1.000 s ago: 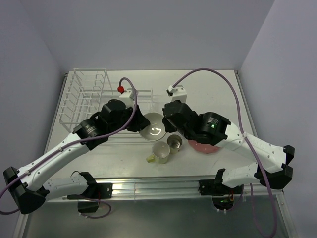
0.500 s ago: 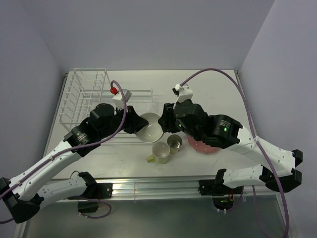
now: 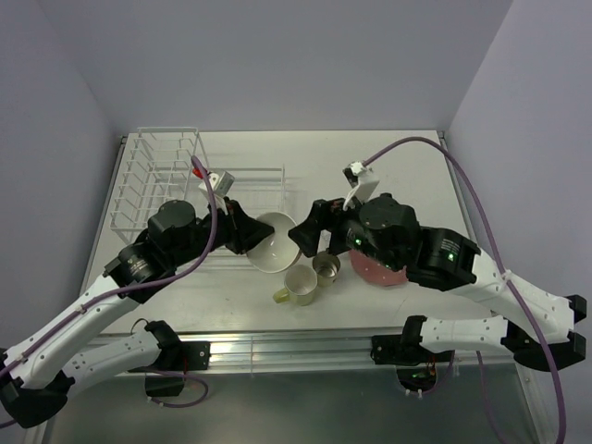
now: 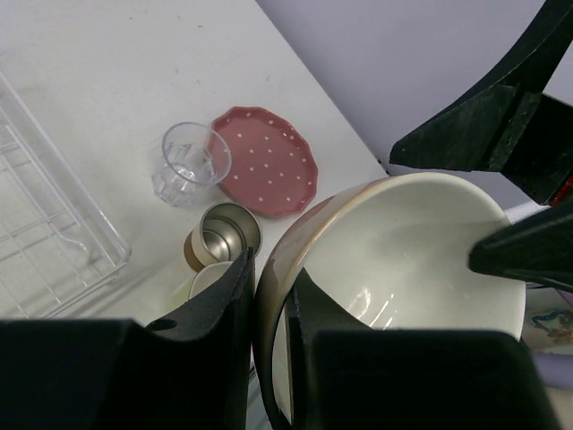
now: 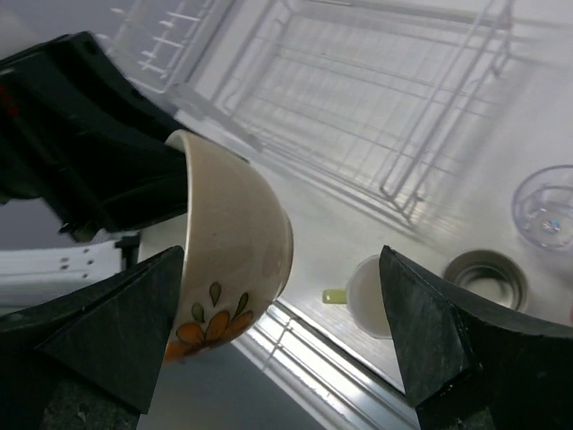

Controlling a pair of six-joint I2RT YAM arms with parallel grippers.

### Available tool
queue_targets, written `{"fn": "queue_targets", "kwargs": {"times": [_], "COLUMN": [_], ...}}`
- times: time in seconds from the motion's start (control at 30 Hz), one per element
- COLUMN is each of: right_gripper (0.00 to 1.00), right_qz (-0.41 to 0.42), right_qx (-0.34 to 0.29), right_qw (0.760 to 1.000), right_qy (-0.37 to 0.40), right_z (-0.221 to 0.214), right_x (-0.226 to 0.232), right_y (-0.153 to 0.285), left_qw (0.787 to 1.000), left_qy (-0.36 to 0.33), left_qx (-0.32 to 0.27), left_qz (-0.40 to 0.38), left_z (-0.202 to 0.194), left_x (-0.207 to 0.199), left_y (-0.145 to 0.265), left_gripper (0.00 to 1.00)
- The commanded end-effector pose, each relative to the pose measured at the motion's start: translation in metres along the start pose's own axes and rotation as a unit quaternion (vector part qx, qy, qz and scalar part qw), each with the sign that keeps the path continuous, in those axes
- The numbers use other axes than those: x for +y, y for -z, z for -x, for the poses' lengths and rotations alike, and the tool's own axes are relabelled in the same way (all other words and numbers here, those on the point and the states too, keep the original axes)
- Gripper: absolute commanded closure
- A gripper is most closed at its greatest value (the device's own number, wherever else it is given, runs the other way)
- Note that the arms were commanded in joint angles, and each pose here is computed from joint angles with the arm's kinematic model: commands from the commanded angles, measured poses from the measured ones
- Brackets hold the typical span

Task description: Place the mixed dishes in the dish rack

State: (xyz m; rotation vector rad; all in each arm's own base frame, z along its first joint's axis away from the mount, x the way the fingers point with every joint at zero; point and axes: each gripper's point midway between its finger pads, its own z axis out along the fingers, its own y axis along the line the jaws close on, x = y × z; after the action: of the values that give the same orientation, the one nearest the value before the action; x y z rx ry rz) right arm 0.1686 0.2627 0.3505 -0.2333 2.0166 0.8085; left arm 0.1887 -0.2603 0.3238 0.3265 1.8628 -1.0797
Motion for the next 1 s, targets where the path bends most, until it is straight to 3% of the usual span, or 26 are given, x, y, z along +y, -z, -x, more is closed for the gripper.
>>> {"fn": "queue_targets", "kwargs": {"times": [0.0, 0.2, 0.4, 0.97], "right_gripper": [0.04, 0.02, 0.01, 0.09], "right_qz": [0.092, 0.202, 0.261, 0.295], "right_qx": [-0.027, -0.031, -0.019, -0.037], "right_qw": [0.995, 0.979, 0.965, 0.954], "right_qy": [-0.004, -0.011, -0.031, -0.048], "right_z": [0.008, -0.003, -0.016, -0.007], "right_x": [0.022, 0.045, 0.06, 0.077], "right_y": [0.019, 0.04, 0.043, 0.038], "left_qw": [0.994, 0.99, 0.988, 0.987], "left_qy": [-0.004, 0.01, 0.015, 0.023], "left_qx": [-0.081, -0.09, -0.094, -0.091], "left_qz": [-0.073, -0.108, -0.123, -0.127], "left_z": [0.044, 0.047, 0.05, 0.043], "left_x": [-0.035, -0.048, -0.053, -0.05], "left_y": [0.013, 0.019, 0.023, 0.019], "left_gripper": [1.0, 1.0, 1.0, 1.0]}}
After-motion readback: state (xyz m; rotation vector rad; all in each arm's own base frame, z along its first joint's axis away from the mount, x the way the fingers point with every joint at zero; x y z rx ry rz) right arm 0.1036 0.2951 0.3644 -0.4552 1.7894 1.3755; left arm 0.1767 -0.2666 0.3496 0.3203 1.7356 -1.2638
